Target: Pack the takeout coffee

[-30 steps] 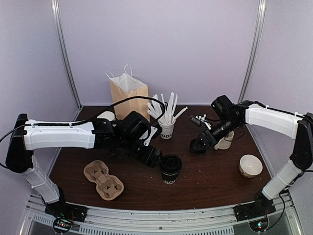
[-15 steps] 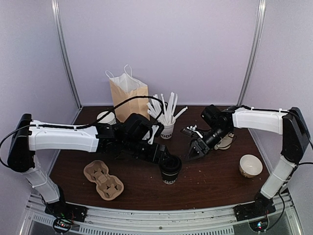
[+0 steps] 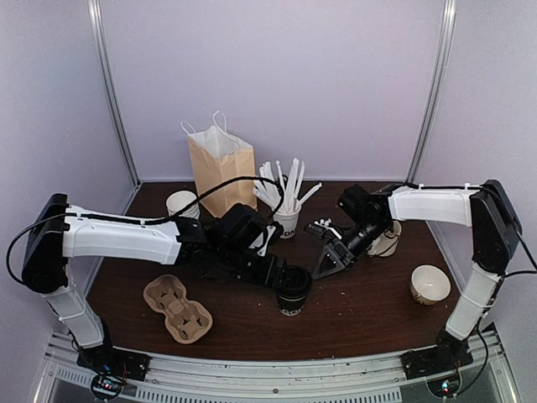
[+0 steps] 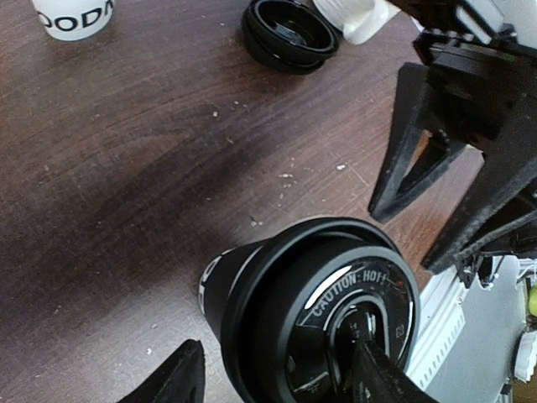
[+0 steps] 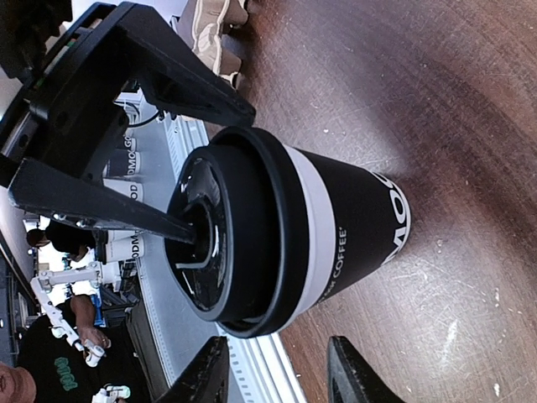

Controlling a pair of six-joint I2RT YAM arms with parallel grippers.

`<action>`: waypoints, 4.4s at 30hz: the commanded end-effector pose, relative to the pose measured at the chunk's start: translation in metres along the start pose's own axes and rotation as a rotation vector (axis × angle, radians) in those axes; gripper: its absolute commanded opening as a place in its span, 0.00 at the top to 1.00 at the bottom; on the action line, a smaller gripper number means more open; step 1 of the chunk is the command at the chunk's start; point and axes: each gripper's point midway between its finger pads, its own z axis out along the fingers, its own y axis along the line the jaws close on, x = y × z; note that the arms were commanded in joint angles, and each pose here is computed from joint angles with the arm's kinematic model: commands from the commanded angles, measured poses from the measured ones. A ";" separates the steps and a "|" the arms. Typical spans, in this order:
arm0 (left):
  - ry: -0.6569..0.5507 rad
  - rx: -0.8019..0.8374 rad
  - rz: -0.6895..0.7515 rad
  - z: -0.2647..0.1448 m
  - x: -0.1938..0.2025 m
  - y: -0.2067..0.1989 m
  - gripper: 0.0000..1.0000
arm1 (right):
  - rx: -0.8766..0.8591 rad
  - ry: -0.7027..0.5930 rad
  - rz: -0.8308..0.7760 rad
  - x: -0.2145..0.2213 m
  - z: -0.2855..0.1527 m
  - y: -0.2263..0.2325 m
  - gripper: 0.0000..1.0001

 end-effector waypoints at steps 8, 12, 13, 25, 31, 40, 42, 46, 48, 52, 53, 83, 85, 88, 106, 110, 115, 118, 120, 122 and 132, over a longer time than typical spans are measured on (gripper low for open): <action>-0.008 0.040 0.003 0.011 -0.011 -0.013 0.43 | -0.081 -0.001 0.018 -0.012 0.008 0.008 0.62; 0.007 0.023 -0.005 0.016 -0.008 -0.009 0.44 | -0.062 -0.002 0.052 -0.013 0.013 -0.002 0.67; 0.011 0.018 -0.008 0.017 -0.008 -0.007 0.44 | -0.051 -0.003 0.059 -0.014 0.014 -0.007 0.69; 0.108 -0.085 -0.108 0.027 0.019 0.038 0.50 | 0.176 0.078 0.182 0.000 0.032 -0.073 0.76; 0.171 -0.166 -0.179 0.034 0.040 0.074 0.53 | 0.438 0.197 0.252 0.023 0.024 -0.129 0.77; 0.202 -0.171 -0.160 0.039 0.053 0.079 0.55 | 0.303 0.162 0.170 0.004 0.027 -0.101 0.77; 0.170 -0.143 -0.108 0.033 0.045 0.067 0.54 | 0.242 0.133 0.133 -0.004 0.023 -0.082 0.77; 0.101 -0.081 -0.036 0.014 0.023 0.034 0.49 | 0.200 0.082 0.030 -0.024 0.007 -0.050 0.74; 0.064 -0.049 -0.006 0.004 0.014 0.016 0.45 | 0.194 0.074 0.009 -0.029 0.003 -0.043 0.73; 0.034 -0.037 0.032 -0.008 0.006 -0.002 0.37 | 0.195 0.070 -0.003 -0.036 -0.001 -0.039 0.69; 0.029 -0.042 0.030 -0.010 0.005 -0.003 0.36 | 0.193 0.072 -0.004 -0.037 -0.001 -0.039 0.68; -0.040 0.099 0.218 -0.022 -0.064 -0.015 0.32 | 0.154 -0.094 -0.238 0.009 -0.011 0.016 0.43; -0.024 0.098 0.223 -0.015 -0.062 -0.014 0.34 | 0.126 -0.066 -0.230 0.006 -0.004 0.016 0.46; -0.002 0.082 0.236 -0.008 -0.057 -0.008 0.35 | 0.105 -0.018 -0.229 0.003 0.007 0.012 0.53; 0.067 0.040 0.136 -0.020 -0.017 0.016 0.55 | 0.145 0.062 -0.146 -0.029 0.023 -0.023 0.68; 0.058 0.039 0.121 -0.024 -0.016 0.017 0.56 | 0.146 0.052 -0.140 -0.035 0.022 -0.025 0.68; 0.065 0.020 0.046 -0.027 -0.017 0.019 0.50 | 0.141 0.052 -0.144 -0.044 0.019 -0.025 0.67; 0.060 -0.005 0.031 -0.034 -0.021 0.019 0.37 | 0.143 0.049 -0.157 -0.043 0.014 -0.021 0.65; 0.042 -0.037 0.048 -0.043 -0.027 0.020 0.34 | 0.150 0.038 -0.163 -0.041 0.008 -0.017 0.63; 0.006 -0.079 0.070 -0.053 -0.035 0.025 0.32 | 0.159 0.027 -0.159 -0.036 0.001 -0.015 0.61; -0.064 -0.085 0.050 -0.066 -0.039 0.035 0.47 | 0.164 -0.068 -0.184 -0.016 -0.021 0.011 0.53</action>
